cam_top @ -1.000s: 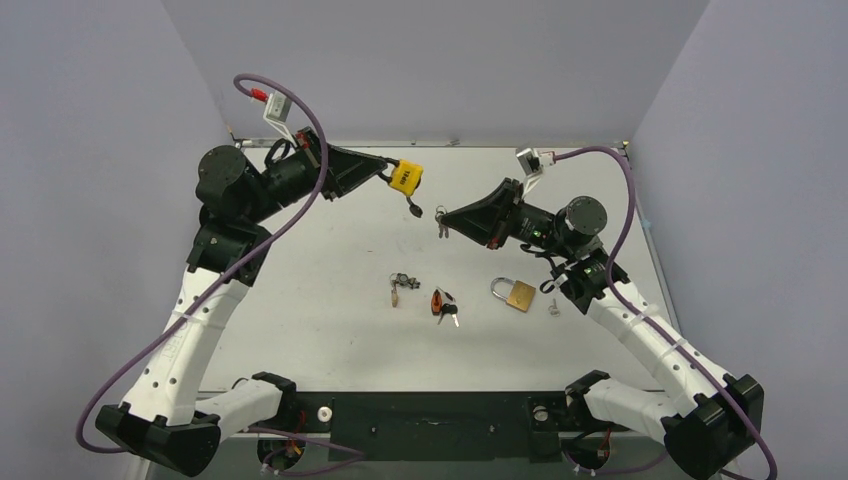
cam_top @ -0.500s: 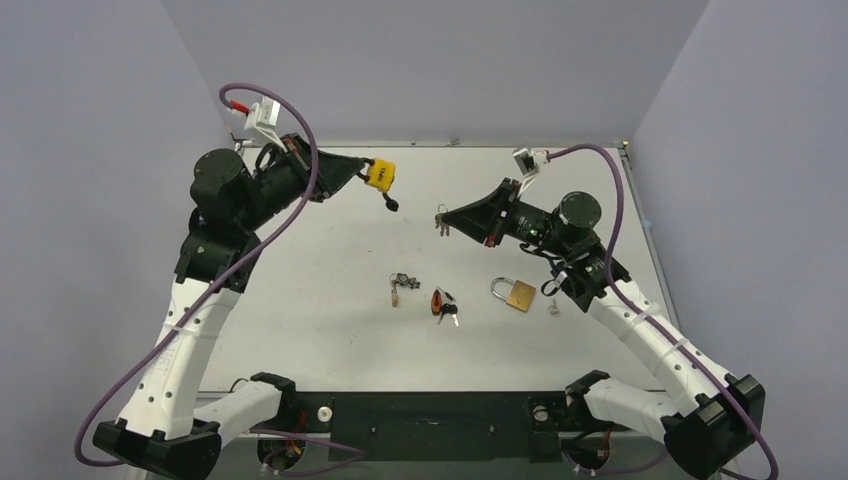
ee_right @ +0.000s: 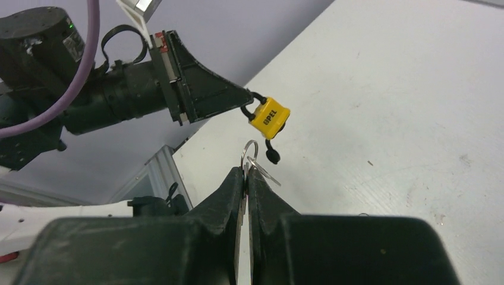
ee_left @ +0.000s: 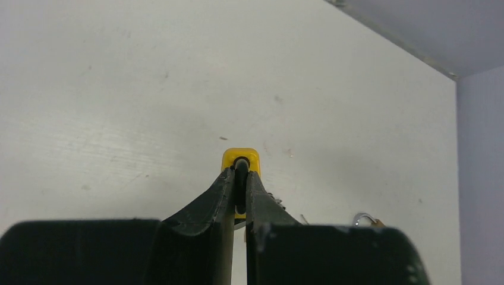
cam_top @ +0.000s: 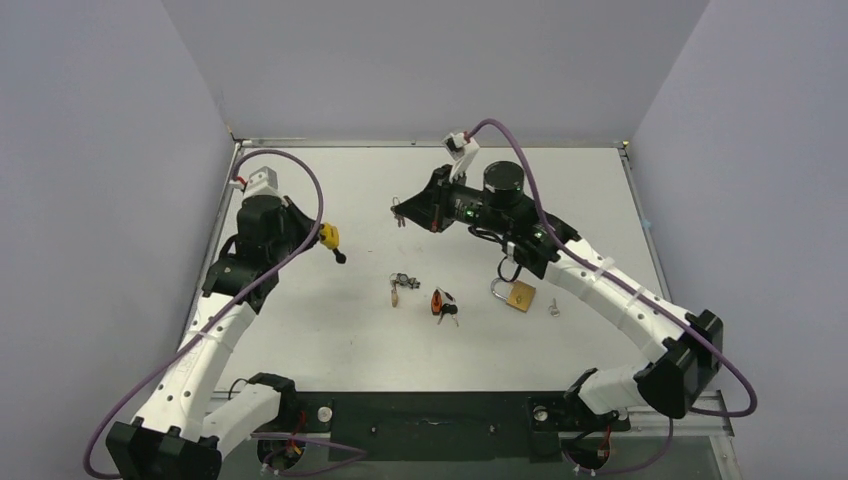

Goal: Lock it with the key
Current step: Place the lock at the center of the board.

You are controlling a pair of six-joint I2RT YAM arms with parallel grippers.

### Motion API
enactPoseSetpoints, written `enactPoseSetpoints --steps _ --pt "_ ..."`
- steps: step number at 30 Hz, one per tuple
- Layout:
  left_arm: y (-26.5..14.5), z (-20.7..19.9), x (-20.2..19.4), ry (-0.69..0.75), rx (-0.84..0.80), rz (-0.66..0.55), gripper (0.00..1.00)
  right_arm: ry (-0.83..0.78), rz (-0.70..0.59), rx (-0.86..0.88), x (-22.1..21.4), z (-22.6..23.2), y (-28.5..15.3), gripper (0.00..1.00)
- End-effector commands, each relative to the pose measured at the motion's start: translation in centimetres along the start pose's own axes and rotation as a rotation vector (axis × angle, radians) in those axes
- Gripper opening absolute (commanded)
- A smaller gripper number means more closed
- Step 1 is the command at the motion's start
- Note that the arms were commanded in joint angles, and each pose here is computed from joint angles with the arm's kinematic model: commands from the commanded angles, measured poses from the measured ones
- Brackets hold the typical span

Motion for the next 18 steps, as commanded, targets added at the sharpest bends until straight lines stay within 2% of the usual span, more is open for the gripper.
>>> enactPoseSetpoints --steps 1,10,18 --pt "0.6 1.9 -0.2 -0.093 0.122 -0.061 0.00 0.002 0.038 -0.056 -0.8 -0.6 3.5 0.00" --pt "2.2 5.4 -5.8 -0.117 0.300 0.036 0.00 0.069 0.213 -0.133 -7.2 -3.5 11.6 0.00" --pt "2.9 7.7 -9.4 -0.122 0.433 0.064 0.00 0.133 0.305 -0.152 -12.2 -5.5 15.7 0.00"
Point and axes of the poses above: each gripper's point midway between its finger pads, its own y axis out along the fingers, its own z axis along the line the jaws close on, x = y × z, the point moved 8 cm from there along -y, back along the fingers, and after that the axes turned 14 degrees about y, right-handed, at the moved point
